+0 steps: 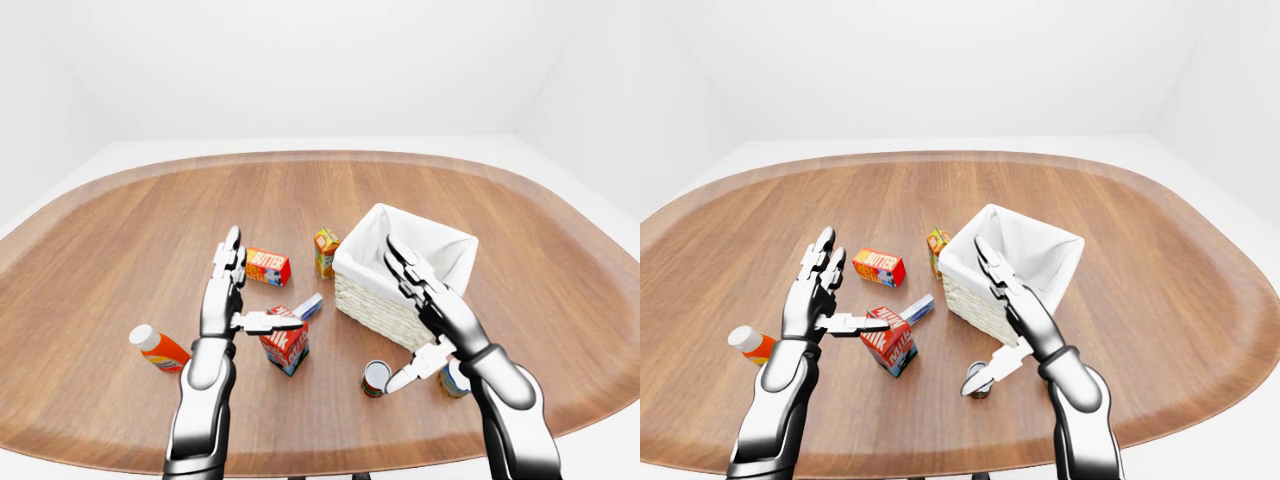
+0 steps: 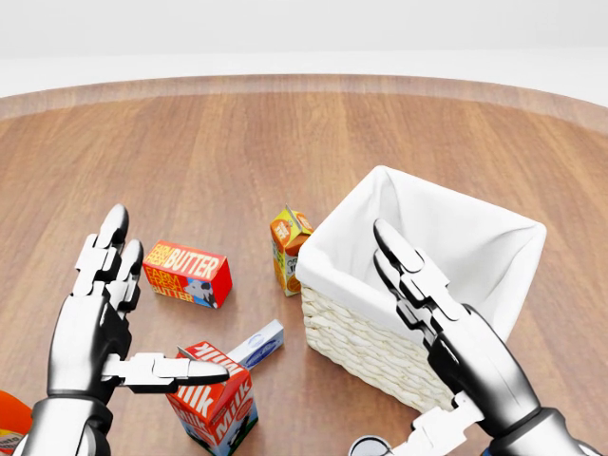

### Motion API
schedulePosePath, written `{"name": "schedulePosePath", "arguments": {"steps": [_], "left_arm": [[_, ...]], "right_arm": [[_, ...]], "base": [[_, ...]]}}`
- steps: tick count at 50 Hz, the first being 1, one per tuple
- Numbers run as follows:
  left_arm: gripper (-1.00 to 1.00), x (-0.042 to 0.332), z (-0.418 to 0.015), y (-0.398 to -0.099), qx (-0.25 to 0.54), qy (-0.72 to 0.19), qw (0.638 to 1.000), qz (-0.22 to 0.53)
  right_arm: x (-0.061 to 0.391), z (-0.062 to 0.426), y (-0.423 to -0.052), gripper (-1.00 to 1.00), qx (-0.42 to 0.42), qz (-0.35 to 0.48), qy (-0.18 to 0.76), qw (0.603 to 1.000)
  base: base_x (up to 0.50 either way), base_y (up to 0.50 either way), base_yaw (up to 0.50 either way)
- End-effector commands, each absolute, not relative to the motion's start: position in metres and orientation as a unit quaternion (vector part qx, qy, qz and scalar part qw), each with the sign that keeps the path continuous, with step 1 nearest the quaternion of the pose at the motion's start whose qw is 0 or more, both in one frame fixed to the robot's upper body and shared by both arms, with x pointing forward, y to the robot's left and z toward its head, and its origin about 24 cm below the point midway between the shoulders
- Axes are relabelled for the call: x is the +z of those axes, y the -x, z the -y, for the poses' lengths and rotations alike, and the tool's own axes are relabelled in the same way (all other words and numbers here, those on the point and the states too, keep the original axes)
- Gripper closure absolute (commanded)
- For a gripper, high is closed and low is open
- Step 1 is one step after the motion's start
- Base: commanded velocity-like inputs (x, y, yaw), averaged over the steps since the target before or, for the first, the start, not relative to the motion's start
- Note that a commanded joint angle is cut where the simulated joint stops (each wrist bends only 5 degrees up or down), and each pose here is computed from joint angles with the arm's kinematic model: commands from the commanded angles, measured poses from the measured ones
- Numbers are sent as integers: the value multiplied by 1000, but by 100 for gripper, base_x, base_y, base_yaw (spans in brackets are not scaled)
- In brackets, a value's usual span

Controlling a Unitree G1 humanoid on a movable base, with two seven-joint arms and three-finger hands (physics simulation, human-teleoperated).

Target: Pick up the tomato sauce, and put it in the basket.

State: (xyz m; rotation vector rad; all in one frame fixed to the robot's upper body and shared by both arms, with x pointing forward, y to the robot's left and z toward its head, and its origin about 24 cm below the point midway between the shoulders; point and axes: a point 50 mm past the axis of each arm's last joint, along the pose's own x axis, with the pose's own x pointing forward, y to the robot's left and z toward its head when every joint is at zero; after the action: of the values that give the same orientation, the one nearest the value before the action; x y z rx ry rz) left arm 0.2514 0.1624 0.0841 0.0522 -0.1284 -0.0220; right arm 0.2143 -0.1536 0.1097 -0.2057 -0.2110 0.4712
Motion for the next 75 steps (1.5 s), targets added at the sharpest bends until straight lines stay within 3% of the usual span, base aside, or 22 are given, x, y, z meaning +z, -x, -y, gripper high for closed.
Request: {"name": "schedulePosePath", "arguments": {"steps": [1, 75], "left_arm": [[-95, 83, -162, -251, -11, -25, 998, 63], [-95, 74, -161, -252, -15, -30, 999, 43]], "right_arm": [[102, 152, -212, -100, 250, 84, 107, 959], [38, 150, -198, -100, 313, -23, 146, 938]], "base": [[0, 0, 0], [0, 0, 0]]}}
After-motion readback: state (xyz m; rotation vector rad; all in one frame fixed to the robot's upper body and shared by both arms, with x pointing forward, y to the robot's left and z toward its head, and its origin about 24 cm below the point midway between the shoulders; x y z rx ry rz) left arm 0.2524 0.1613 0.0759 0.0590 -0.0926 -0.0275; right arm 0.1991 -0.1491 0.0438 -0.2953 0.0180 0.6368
